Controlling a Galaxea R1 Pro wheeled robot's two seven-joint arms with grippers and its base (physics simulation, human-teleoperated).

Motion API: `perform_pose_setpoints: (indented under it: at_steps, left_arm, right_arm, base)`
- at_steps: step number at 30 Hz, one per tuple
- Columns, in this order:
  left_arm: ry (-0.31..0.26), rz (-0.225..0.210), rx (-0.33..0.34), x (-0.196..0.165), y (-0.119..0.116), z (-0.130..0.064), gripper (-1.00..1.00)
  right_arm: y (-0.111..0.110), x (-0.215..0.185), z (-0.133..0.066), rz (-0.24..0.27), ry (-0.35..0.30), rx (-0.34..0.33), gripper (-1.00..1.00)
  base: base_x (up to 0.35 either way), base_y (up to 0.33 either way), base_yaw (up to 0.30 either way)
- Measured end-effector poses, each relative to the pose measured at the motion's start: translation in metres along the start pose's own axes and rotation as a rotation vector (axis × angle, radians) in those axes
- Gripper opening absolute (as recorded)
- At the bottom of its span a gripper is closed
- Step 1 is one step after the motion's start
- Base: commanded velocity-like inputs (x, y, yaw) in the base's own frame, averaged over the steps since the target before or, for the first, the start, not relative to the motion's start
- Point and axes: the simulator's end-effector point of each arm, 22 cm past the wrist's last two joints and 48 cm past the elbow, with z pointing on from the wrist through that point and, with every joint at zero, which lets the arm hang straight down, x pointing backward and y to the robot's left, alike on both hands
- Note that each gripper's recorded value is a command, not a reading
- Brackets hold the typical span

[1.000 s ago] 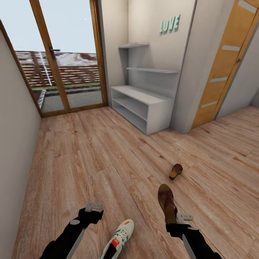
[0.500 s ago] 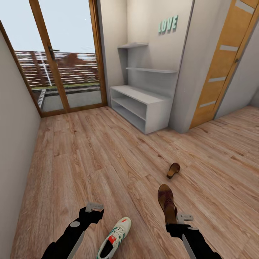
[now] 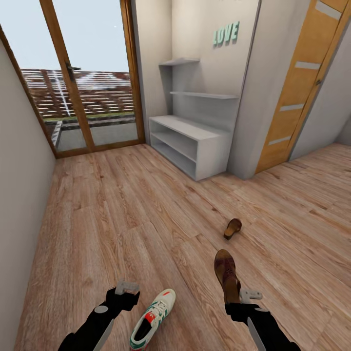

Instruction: Pick up the two gym shoes and the two sandals from the corridor floor and place them onto the hallstand (shoe rack) in the corridor, making sure they are on the rack and not on the floor. Arrange them so the two gym shoes are next to each other and the two sandals are next to each other.

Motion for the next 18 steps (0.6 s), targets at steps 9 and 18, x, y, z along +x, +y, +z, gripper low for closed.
perform_pose_setpoints:
  at_steps: [9,18]
  left_arm:
    - [0.064,0.012,0.003,0.041,-0.001,0.010,1.00]
    - [0.114,0.139,0.115,0.068,-0.046,0.015,1.00]
  right_arm:
    - [-0.001,0.013,0.011,0.000,0.011,0.001,-1.00]
    - [-0.003,0.030,0.022,-0.001,0.049,0.005,-1.00]
  base:
    - [0.000,0.000,0.000]
    - [0.000,0.000,0.000]
